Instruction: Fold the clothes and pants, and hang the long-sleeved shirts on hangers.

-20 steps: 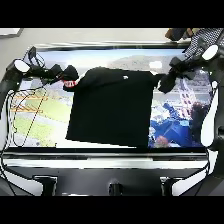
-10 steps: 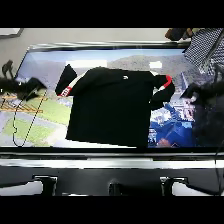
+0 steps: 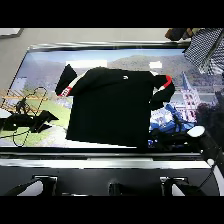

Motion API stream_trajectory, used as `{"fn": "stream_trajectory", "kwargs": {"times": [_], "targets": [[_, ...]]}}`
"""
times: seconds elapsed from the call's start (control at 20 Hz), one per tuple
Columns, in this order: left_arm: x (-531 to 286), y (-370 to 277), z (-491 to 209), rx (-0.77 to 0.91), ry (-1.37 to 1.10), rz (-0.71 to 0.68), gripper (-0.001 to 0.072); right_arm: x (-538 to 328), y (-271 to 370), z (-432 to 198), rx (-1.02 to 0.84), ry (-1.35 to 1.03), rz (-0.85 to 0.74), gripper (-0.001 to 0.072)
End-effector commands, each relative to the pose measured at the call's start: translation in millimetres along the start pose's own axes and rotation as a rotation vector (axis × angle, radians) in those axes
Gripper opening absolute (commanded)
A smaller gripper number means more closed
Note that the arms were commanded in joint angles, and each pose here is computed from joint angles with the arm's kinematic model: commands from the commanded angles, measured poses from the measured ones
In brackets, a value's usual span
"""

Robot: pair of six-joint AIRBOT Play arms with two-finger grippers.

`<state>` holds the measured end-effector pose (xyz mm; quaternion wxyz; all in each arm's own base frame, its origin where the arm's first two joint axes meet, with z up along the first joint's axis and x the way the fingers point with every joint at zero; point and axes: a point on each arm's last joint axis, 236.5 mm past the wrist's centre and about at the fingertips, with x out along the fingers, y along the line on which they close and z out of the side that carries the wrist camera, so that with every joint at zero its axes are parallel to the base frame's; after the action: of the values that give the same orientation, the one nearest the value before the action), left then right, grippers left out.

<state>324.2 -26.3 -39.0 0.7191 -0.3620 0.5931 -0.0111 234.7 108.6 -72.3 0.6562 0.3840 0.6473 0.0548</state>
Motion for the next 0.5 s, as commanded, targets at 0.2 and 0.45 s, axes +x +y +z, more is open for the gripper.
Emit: {"fn": "stream_trajectory", "kwargs": {"times": [0.2,0.45], "targets": [[25,-2,-25,0.022,0.086,-0.004,0.0641,53,5,3,0.132,-0.007,0.066,0.0166],[50,-7,-44,0.060,0.171,0.015,0.0641,40,20,1,0.082,-0.025,0.103,0.0048]]}}
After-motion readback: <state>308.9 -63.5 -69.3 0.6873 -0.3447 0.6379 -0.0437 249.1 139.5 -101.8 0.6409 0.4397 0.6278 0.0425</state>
